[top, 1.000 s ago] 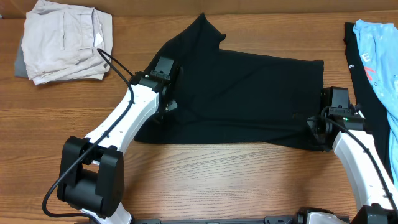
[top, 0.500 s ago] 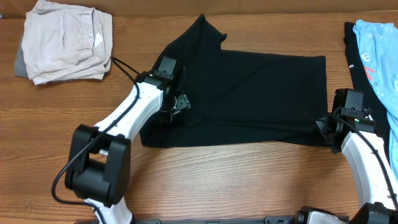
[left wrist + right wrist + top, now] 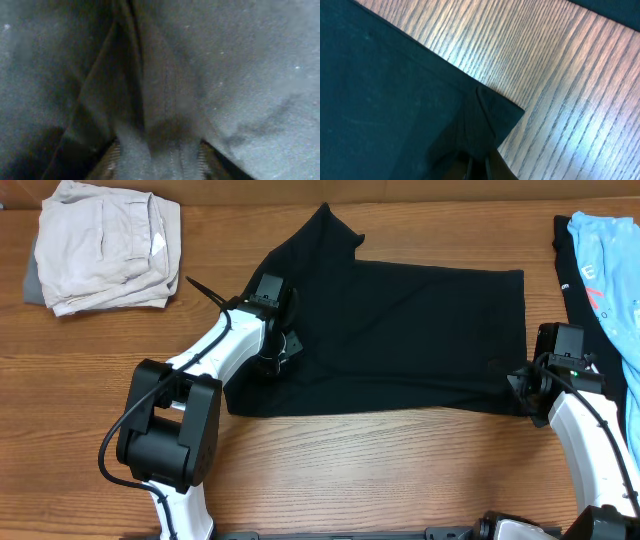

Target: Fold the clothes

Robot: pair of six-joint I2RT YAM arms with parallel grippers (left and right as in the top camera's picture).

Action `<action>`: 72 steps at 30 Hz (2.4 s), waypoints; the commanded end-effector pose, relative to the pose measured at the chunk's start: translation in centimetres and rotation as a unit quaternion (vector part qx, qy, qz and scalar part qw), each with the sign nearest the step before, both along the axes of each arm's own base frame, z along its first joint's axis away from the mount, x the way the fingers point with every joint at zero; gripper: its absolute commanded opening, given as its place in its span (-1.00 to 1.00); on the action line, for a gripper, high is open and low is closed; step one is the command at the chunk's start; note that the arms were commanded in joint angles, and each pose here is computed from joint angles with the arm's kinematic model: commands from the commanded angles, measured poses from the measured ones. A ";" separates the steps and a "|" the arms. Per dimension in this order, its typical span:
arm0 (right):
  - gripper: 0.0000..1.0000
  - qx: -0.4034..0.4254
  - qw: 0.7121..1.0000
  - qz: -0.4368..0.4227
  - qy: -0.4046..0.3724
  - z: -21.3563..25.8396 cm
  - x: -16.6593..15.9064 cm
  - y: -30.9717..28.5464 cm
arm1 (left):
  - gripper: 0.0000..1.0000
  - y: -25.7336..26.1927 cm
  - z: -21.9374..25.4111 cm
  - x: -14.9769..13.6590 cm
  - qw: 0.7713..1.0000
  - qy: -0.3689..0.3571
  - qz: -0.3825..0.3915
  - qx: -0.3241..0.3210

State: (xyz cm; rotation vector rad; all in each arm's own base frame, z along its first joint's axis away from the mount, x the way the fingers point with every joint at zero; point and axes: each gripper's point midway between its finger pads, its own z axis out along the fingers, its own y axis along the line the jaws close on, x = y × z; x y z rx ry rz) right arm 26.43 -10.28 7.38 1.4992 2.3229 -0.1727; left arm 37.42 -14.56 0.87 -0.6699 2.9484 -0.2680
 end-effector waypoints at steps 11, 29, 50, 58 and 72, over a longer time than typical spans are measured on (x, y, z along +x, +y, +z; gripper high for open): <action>-0.84 0.005 1.000 0.004 -0.002 -0.1 0.0 0.1 | -0.92 -0.2 0.6 2.0 1.000 -0.026 0.003 -0.009; -0.84 0.018 0.999 0.010 -0.030 -0.9 2.4 0.3 | -0.91 -1.8 2.4 6.9 0.990 -0.131 0.007 -0.046; 1.00 0.034 0.996 0.068 0.050 -1.8 2.6 0.6 | 1.00 3.0 10.3 7.5 0.994 -0.097 -0.033 0.029; 1.00 0.066 0.984 0.132 0.098 -1.7 1.0 2.1 | 0.60 4.6 8.3 -2.2 0.989 0.098 -0.086 0.072; 0.50 0.136 0.966 0.197 0.093 -3.2 0.9 5.0 | -0.16 3.5 2.8 -5.6 0.981 0.142 -0.129 0.034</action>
